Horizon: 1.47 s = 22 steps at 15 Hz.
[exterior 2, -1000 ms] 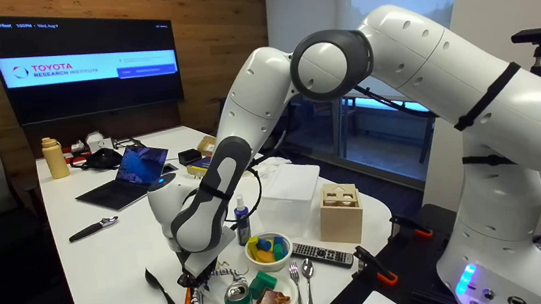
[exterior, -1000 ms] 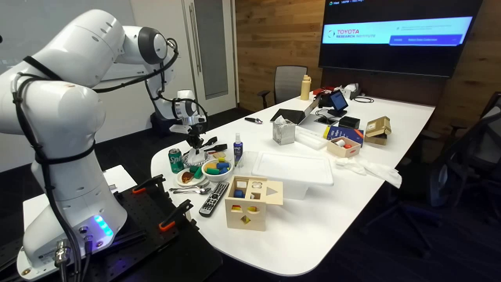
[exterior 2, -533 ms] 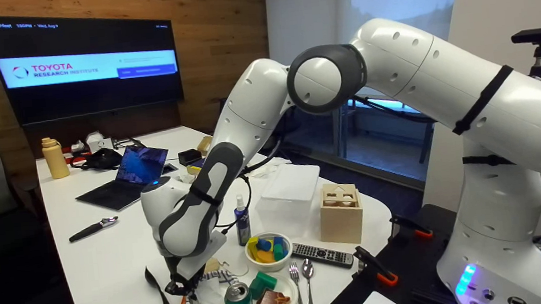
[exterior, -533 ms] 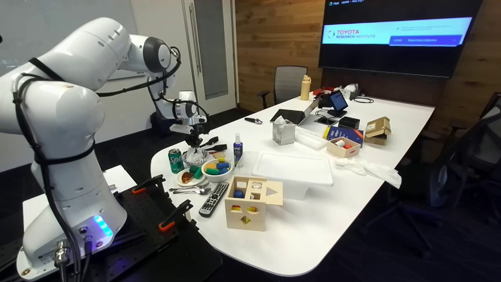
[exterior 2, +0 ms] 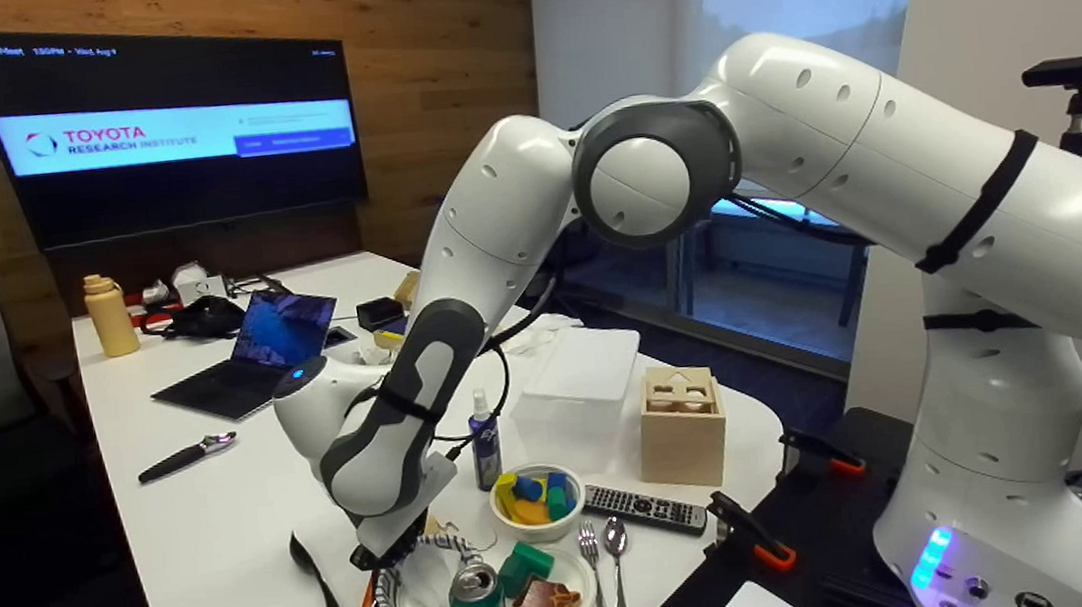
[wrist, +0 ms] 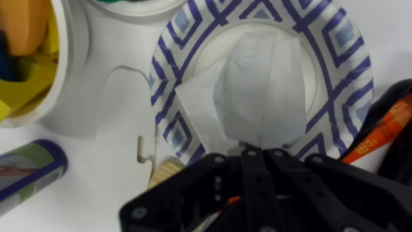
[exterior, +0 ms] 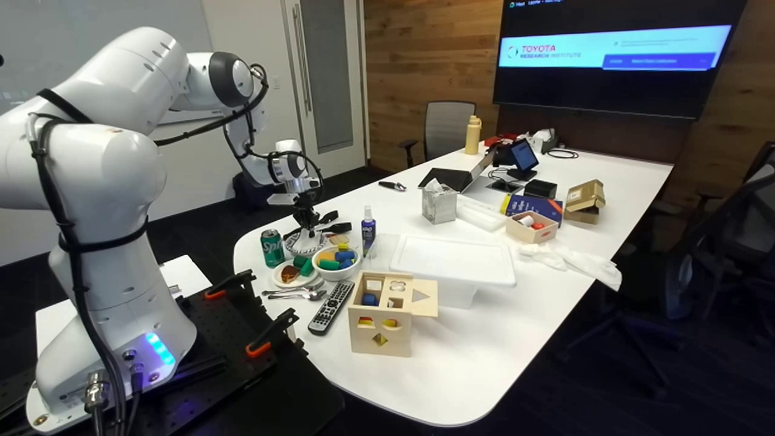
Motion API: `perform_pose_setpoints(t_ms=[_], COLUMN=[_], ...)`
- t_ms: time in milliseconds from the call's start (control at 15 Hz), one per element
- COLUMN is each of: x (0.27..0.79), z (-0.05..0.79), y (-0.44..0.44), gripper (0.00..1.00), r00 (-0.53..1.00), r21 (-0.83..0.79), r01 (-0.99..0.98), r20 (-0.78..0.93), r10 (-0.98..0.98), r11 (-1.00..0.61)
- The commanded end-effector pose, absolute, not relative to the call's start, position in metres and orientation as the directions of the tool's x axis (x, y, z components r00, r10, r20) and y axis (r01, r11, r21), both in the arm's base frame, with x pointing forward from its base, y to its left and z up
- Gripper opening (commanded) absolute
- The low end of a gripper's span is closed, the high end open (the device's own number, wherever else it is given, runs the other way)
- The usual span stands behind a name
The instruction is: Use the napkin to wipe the plate
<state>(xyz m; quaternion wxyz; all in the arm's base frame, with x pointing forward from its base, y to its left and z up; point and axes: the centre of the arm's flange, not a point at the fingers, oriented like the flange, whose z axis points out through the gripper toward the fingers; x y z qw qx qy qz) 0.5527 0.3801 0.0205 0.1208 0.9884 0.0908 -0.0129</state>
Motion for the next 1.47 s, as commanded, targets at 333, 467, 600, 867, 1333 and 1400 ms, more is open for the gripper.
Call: perform_pose_setpoints(t_ms=[333,467,600,867,1333,1400], x=[0.557,0.555,0.555,0.558,0.563,0.563], z=[0.005,0.005,0.003,-0.003,-0.012,-0.013], y=[0.348,0.346,0.349,0.364,0.379,0.381], gripper=[0.00,0.00,0.00,0.00,0.00,0.00], r00=[0.982,0.975,0.965,0.932,0.895,0.894], r21=[0.371,0.379,0.346,0.212,0.037,0.015], r01=[0.134,0.146,0.180,0.290,0.381,0.386], r20=[-0.176,-0.214,-0.245,-0.282,-0.264,-0.255], r10=[0.072,0.068,0.096,0.226,0.359,0.369], r11=[-0.919,-0.914,-0.921,-0.933,-0.924,-0.923])
